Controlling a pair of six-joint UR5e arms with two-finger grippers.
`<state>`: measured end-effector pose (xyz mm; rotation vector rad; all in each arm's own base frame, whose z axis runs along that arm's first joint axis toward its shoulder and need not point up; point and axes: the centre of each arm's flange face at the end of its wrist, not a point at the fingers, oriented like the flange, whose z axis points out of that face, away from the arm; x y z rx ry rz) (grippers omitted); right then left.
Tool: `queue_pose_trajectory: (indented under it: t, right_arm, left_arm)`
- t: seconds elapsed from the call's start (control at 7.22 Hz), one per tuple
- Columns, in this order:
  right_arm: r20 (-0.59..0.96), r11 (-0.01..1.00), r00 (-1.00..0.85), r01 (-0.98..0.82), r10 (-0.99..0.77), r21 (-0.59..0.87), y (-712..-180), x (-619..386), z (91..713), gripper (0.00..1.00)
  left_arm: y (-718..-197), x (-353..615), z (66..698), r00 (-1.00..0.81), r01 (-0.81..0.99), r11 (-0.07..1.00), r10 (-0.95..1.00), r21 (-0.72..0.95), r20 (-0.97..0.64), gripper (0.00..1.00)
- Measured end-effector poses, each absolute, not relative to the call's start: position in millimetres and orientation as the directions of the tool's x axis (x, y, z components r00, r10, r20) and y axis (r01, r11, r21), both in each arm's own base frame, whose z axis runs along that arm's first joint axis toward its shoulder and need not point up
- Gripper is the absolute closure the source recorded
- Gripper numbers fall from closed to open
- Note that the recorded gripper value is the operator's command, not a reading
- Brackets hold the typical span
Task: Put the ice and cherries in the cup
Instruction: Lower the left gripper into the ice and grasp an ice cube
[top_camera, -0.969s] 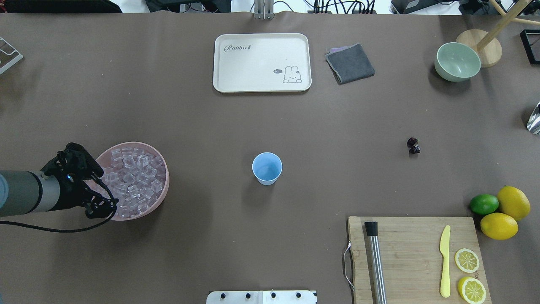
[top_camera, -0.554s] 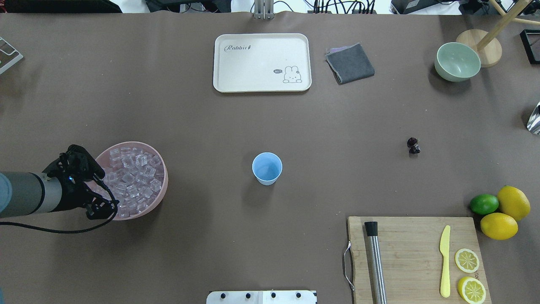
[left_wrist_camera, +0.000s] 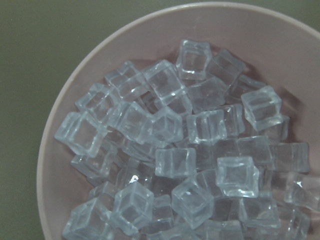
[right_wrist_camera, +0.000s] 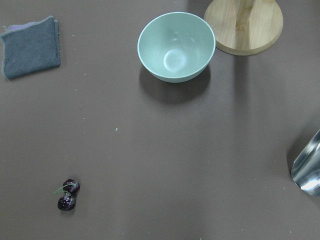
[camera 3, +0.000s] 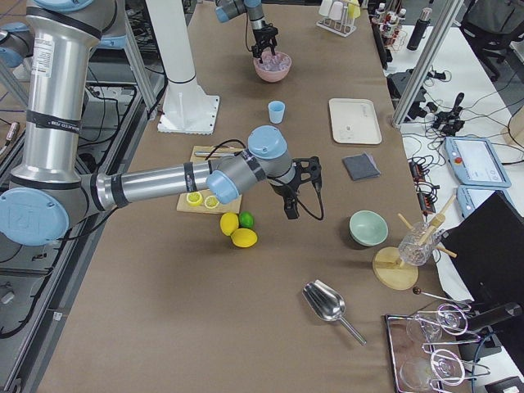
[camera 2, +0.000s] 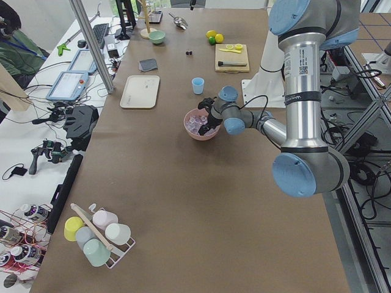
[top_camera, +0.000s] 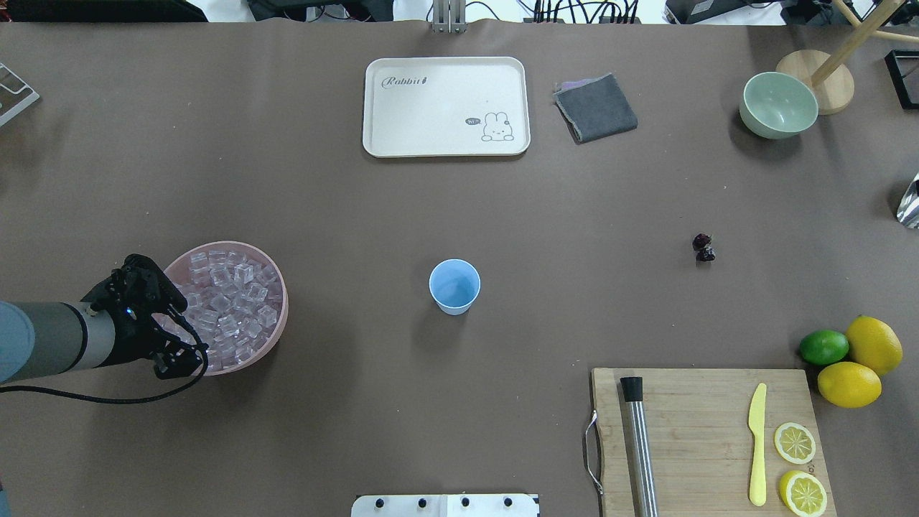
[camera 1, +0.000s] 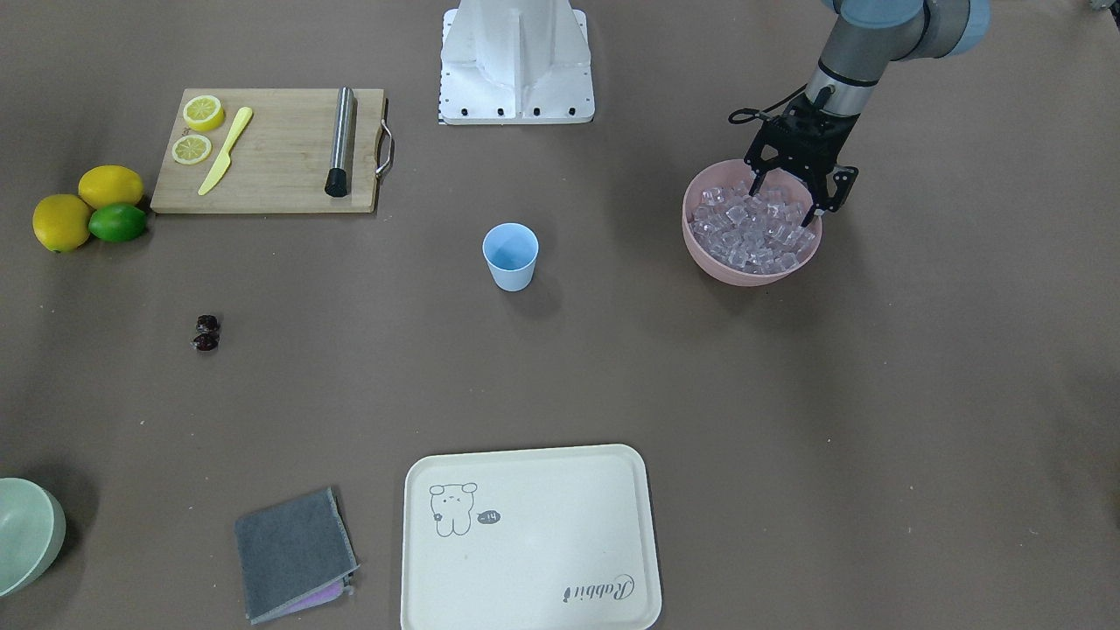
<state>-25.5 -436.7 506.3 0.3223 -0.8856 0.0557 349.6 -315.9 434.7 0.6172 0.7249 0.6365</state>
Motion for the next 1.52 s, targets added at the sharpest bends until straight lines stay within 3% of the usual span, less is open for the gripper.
queue_pose_trajectory:
  t: [0.42, 0.83, 1.52]
  right_arm:
    - [0.768, 0.951, 0.635, -0.179, -0.084, 0.253, -436.3, -25.8, 506.9, 0.00]
    - [0.767, 0.951, 0.636, -0.179, -0.084, 0.252, -436.0, -26.0, 507.3, 0.00]
    - [0.766, 0.951, 0.637, -0.179, -0.083, 0.252, -436.1, -26.2, 507.9, 0.00]
  left_arm:
    - [-316.3, 351.7, 437.8, 0.586, -0.311, 0.649, 0.706, 0.695, -0.397, 0.21]
    - [-316.4, 352.7, 436.9, 0.585, -0.310, 0.648, 0.707, 0.696, -0.397, 0.49]
    - [-317.1, 352.8, 434.5, 0.585, -0.307, 0.647, 0.707, 0.698, -0.398, 0.80]
